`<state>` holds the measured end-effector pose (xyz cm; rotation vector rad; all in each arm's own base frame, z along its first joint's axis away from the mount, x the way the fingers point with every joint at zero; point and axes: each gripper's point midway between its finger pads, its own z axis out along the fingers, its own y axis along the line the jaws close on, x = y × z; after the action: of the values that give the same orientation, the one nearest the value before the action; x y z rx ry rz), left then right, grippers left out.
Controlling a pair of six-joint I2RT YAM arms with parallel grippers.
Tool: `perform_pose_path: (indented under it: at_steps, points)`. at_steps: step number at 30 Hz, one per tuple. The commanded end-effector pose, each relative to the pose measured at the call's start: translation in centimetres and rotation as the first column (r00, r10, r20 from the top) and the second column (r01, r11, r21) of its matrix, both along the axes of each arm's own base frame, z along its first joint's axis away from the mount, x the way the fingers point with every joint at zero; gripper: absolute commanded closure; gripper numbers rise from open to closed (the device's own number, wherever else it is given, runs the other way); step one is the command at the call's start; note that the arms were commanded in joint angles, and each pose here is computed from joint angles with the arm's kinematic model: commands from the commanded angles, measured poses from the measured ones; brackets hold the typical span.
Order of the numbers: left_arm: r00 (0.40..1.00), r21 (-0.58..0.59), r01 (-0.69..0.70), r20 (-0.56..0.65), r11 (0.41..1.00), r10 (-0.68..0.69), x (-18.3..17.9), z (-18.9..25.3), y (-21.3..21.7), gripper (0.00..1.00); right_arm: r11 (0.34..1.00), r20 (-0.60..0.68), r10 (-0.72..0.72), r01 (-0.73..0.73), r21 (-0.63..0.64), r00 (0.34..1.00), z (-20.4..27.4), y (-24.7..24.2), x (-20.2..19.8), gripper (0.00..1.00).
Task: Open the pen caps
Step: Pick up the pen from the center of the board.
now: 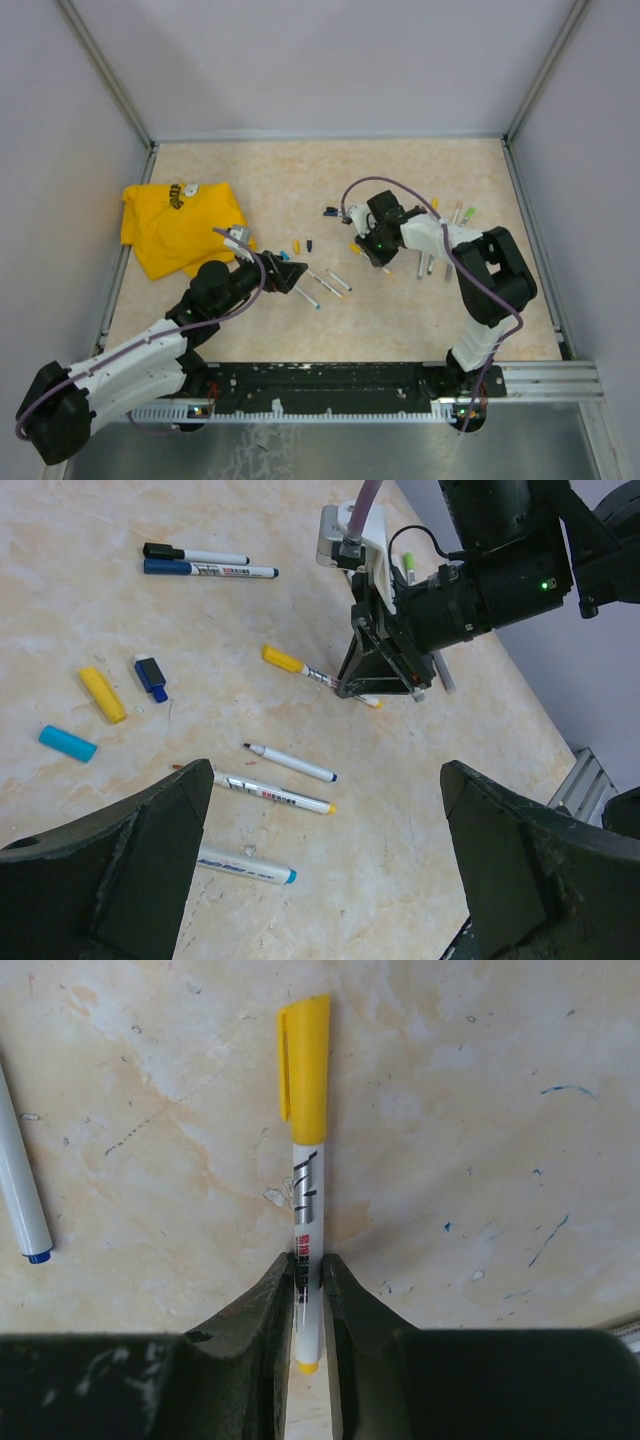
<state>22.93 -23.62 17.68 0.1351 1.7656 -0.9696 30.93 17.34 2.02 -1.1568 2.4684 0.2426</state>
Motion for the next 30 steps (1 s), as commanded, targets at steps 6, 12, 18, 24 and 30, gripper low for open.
perform_pose_path:
  at_steps: [6,12,18,24,30]
  points:
    - [1.0,-0.033,0.021,0.008,0.999,-0.02,-0.2,0.3,-0.4,0.0,0.998,-0.009,0.024,-0.025,-0.06,1.0,-1.1,-0.1,-0.1,0.68]
    - [1.0,-0.038,0.027,0.0,0.999,-0.027,-0.1,0.0,-0.6,0.0,0.998,-0.019,0.027,-0.028,-0.065,0.999,-1.5,0.0,-0.2,0.69]
    - [0.999,-0.045,0.034,-0.006,0.998,-0.035,-0.1,0.0,-0.9,0.0,0.996,-0.021,0.032,-0.034,-0.08,0.999,-1.9,0.2,-0.3,0.76]
    - [0.999,-0.061,0.05,0.001,0.997,-0.05,-0.2,0.2,-1.2,0.0,0.997,-0.012,0.035,-0.035,-0.067,0.999,-1.2,0.5,-0.3,0.98]
    - [0.99,-0.128,0.137,0.053,0.982,-0.132,-1.4,1.3,-2.2,0.0,0.999,0.042,0.042,-0.043,0.03,0.998,1.8,1.8,-0.1,1.0]
